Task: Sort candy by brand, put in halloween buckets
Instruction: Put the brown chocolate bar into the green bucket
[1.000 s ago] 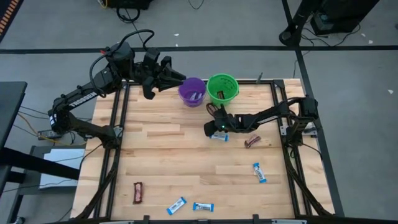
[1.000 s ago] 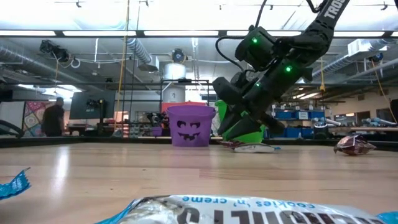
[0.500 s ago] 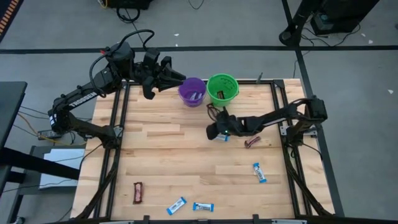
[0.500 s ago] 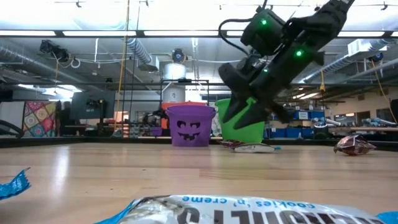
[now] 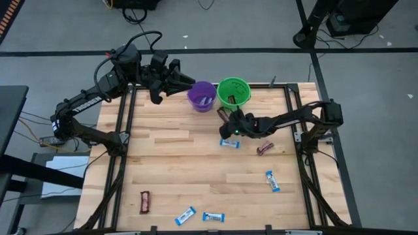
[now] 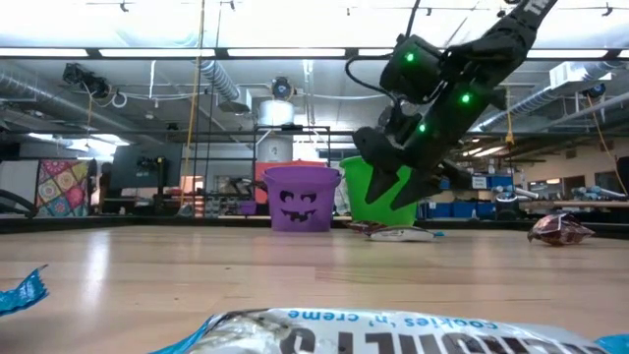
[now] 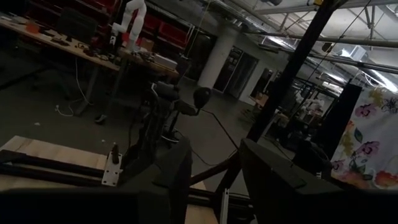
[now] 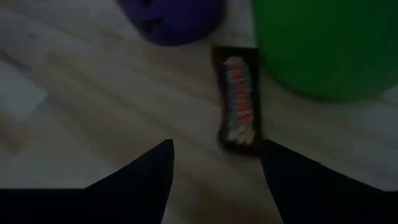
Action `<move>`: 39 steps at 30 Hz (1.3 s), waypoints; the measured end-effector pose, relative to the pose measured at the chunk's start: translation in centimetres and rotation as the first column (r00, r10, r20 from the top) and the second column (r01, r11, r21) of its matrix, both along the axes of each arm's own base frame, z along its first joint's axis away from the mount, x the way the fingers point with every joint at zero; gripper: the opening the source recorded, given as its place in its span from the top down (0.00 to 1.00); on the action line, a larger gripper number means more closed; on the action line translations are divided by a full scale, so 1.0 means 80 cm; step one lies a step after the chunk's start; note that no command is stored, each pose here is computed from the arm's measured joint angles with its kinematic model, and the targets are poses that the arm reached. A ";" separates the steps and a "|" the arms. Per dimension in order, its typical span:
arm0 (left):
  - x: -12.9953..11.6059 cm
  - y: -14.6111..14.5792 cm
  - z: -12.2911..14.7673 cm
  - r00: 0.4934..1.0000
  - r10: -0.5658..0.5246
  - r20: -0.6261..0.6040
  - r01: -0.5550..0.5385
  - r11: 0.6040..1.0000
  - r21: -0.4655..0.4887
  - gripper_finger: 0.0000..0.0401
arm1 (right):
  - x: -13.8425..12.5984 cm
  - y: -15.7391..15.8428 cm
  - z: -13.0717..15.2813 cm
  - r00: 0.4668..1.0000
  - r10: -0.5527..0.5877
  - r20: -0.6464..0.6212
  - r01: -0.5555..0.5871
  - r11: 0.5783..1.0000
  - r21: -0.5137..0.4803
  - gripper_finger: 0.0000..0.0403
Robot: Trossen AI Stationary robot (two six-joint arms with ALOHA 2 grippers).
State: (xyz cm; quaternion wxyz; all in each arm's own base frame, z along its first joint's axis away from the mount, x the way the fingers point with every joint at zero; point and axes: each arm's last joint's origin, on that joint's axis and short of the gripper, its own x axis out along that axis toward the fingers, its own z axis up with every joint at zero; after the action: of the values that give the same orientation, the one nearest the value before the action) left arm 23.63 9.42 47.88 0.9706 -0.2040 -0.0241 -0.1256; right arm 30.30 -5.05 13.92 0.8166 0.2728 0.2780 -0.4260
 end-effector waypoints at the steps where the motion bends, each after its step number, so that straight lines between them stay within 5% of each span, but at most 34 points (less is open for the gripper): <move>1: 0.000 0.000 0.000 1.000 0.000 -0.001 0.000 1.000 -0.003 0.65 | 0.000 -0.003 -0.002 1.000 -0.005 -0.006 0.005 1.000 0.004 0.37; 23: 0.001 -0.001 0.000 1.000 -0.006 -0.009 0.006 1.000 -0.024 0.65 | 0.021 -0.021 -0.056 0.997 -0.056 0.049 0.055 0.998 0.016 0.41; 27: 0.001 -0.001 0.000 1.000 -0.006 -0.009 0.006 1.000 -0.024 0.65 | 0.021 -0.018 -0.055 0.997 -0.061 0.056 0.060 0.998 0.017 0.52; 34: 0.001 -0.001 0.000 1.000 -0.006 -0.009 0.006 1.000 -0.023 0.65 | 0.025 -0.007 -0.054 0.998 0.011 0.063 -0.014 0.999 0.045 0.94; 39: 0.001 -0.001 0.000 1.000 -0.006 -0.008 0.006 1.000 -0.022 0.65 | 0.027 0.007 -0.054 0.996 0.043 0.078 -0.049 0.996 0.075 0.97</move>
State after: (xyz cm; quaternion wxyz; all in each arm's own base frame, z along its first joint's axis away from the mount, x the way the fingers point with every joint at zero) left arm 23.67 9.36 47.84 0.9679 -0.2155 -0.0209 -0.1274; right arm 32.47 -4.50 9.59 0.8252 0.3137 0.2689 -0.3851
